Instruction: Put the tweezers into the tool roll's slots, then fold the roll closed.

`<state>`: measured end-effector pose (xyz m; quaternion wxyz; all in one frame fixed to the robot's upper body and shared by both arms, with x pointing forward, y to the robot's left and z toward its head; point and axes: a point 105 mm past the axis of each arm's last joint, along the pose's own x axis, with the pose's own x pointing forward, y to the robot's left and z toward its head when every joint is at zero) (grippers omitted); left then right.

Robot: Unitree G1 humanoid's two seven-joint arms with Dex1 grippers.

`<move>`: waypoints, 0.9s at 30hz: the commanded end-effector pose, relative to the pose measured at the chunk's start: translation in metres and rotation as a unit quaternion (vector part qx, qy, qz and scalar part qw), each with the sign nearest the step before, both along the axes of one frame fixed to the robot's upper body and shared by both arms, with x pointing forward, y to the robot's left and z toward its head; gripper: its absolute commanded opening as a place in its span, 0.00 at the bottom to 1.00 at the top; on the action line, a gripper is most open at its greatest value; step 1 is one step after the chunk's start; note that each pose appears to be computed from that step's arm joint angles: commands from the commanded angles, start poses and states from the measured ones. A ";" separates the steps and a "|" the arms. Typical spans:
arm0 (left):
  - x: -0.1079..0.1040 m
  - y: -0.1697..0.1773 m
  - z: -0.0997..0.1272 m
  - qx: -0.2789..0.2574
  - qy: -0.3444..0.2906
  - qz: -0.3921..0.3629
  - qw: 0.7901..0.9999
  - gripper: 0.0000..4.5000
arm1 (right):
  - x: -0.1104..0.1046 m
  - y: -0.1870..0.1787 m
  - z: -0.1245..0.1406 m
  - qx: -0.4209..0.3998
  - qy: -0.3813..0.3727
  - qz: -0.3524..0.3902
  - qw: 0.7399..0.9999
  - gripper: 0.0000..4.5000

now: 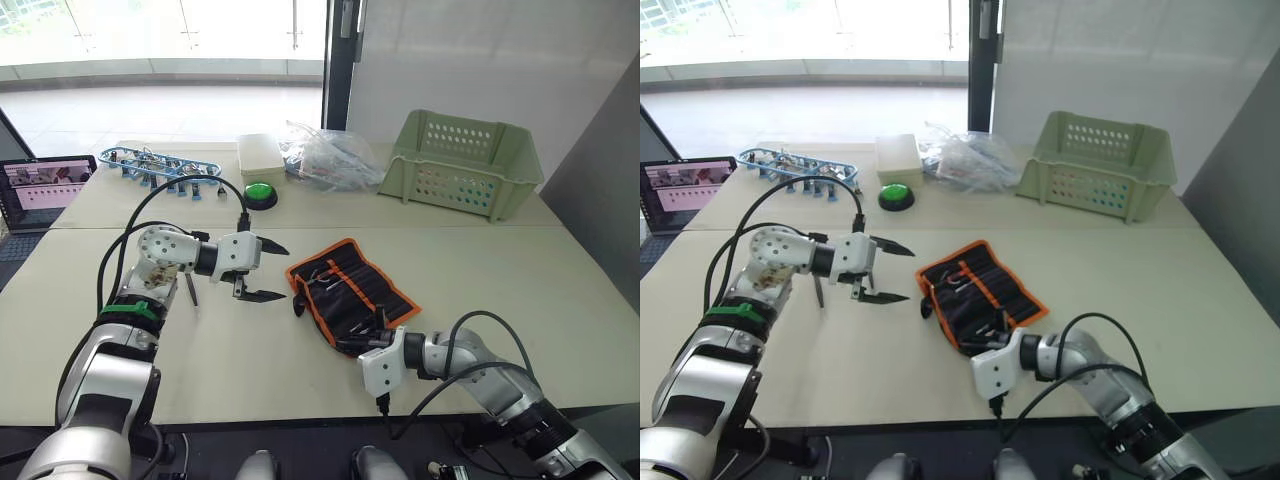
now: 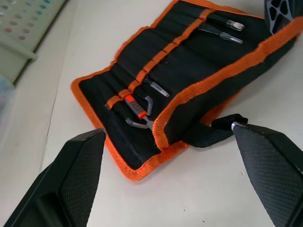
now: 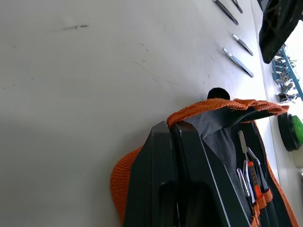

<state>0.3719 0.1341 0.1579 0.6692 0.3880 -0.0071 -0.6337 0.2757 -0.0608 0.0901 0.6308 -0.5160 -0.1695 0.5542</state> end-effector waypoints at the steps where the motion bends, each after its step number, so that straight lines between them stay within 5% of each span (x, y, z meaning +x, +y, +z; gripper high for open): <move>1: 0.005 -0.007 0.001 0.027 -0.007 -0.018 0.999 1.00 | 0.002 0.000 0.011 0.011 -0.018 -0.003 1.000 0.01; 5: 0.007 -0.020 -0.004 0.046 -0.009 -0.035 0.998 1.00 | 0.000 -0.001 0.011 0.011 -0.017 -0.006 1.000 0.01; 19: 0.006 -0.014 -0.007 0.075 -0.019 -0.044 0.996 0.01 | 0.001 -0.004 0.012 0.007 -0.019 -0.019 1.000 0.00; 26: 0.000 -0.014 -0.005 0.071 -0.043 -0.070 0.994 0.00 | 0.003 -0.001 0.018 0.029 -0.007 -0.029 0.999 0.00; 27: -0.001 -0.013 -0.006 0.072 -0.049 -0.073 0.993 0.00 | 0.003 -0.001 0.019 0.034 -0.003 -0.030 0.999 0.13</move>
